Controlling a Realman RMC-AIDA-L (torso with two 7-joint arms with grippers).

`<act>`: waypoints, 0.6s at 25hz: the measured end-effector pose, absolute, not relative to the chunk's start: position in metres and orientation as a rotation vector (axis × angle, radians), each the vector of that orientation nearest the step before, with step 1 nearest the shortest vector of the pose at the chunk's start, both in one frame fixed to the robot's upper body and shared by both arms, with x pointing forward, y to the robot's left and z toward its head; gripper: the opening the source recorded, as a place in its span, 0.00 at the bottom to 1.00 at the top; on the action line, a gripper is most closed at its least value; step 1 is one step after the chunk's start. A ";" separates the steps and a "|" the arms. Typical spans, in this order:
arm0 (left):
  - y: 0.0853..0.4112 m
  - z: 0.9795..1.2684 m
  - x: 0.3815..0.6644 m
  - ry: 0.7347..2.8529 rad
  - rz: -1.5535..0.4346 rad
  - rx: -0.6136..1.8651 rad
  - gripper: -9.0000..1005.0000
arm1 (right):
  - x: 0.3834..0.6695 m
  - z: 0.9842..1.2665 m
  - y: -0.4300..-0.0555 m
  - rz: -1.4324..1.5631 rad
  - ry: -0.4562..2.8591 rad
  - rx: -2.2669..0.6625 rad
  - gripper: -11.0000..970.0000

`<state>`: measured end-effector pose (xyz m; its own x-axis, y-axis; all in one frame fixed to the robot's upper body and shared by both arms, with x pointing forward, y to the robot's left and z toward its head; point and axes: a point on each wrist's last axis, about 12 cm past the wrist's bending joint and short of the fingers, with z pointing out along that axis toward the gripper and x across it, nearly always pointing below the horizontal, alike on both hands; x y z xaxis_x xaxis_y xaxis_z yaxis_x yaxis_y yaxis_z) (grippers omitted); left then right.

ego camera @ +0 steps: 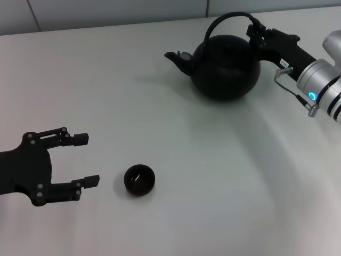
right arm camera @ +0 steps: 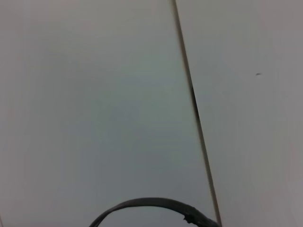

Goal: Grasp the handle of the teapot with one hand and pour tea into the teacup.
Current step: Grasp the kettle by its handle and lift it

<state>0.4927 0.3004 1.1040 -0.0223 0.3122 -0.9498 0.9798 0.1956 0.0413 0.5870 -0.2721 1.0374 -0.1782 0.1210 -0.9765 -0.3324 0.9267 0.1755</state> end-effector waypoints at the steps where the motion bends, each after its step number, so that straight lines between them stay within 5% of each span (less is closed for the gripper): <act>1: 0.300 1.104 0.493 1.518 -0.883 1.284 0.78 | 0.587 1.037 -0.272 0.406 1.705 -0.162 0.16; 15: 0.300 1.104 0.492 1.519 -0.886 1.284 0.78 | 0.568 1.042 -0.264 0.487 1.619 -0.428 0.15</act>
<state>0.4923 0.2997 1.1041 -0.0238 0.3114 -0.9500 0.9802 0.1943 0.0392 0.5680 -0.2637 1.0417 -0.1019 0.0079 -0.9948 -0.5423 0.8379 0.0622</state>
